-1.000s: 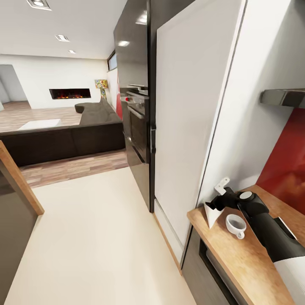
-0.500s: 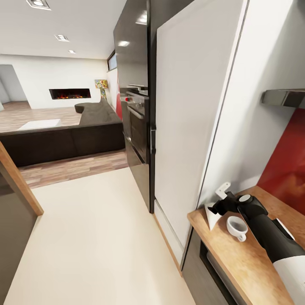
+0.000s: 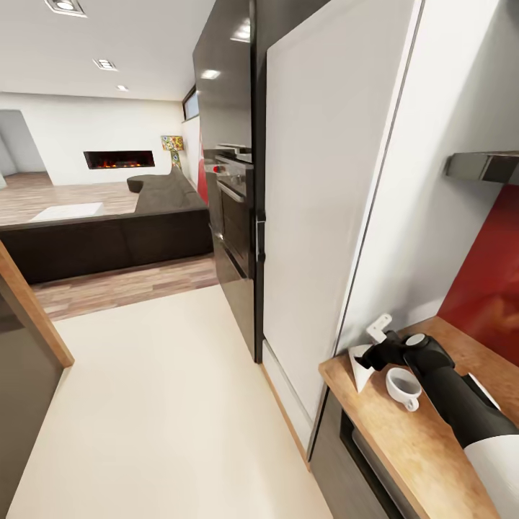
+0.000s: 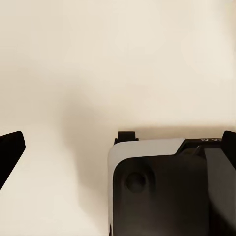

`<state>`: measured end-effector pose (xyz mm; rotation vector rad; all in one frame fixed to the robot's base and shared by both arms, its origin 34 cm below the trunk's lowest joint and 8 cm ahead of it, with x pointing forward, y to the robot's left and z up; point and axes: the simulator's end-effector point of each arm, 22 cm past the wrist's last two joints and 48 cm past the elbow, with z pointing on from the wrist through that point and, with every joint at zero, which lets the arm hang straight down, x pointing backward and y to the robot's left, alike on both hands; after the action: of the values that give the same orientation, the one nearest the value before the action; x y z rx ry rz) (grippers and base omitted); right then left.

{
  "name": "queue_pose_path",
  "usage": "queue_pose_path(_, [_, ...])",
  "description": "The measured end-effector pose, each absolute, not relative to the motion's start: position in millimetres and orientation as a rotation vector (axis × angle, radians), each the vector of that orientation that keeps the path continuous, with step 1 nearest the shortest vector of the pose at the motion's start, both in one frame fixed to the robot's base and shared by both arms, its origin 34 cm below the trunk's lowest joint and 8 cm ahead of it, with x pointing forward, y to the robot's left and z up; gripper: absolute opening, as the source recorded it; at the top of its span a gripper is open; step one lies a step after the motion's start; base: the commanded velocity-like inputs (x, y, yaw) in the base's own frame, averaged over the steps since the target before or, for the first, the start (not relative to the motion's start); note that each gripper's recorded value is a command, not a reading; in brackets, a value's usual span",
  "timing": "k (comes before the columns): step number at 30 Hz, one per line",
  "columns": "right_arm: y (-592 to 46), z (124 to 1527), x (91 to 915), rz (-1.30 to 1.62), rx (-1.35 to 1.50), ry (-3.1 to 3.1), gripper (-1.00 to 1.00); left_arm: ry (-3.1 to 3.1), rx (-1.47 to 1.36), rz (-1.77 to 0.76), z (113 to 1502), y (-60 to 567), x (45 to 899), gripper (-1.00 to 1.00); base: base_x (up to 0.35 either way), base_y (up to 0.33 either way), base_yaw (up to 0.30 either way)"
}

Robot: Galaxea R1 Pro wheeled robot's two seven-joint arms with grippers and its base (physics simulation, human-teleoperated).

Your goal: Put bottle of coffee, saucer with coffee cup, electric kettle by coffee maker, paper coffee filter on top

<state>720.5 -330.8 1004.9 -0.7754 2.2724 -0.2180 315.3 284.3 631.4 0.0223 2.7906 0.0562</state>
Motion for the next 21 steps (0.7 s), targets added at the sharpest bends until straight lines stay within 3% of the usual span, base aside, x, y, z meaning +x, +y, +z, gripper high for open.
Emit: queue_pose_path(21, [-338,982,713,-0.205,-0.766,2.334,1.0,2.801,0.02,0.057,630,284,310,1.0,0.027,0.0,0.0])
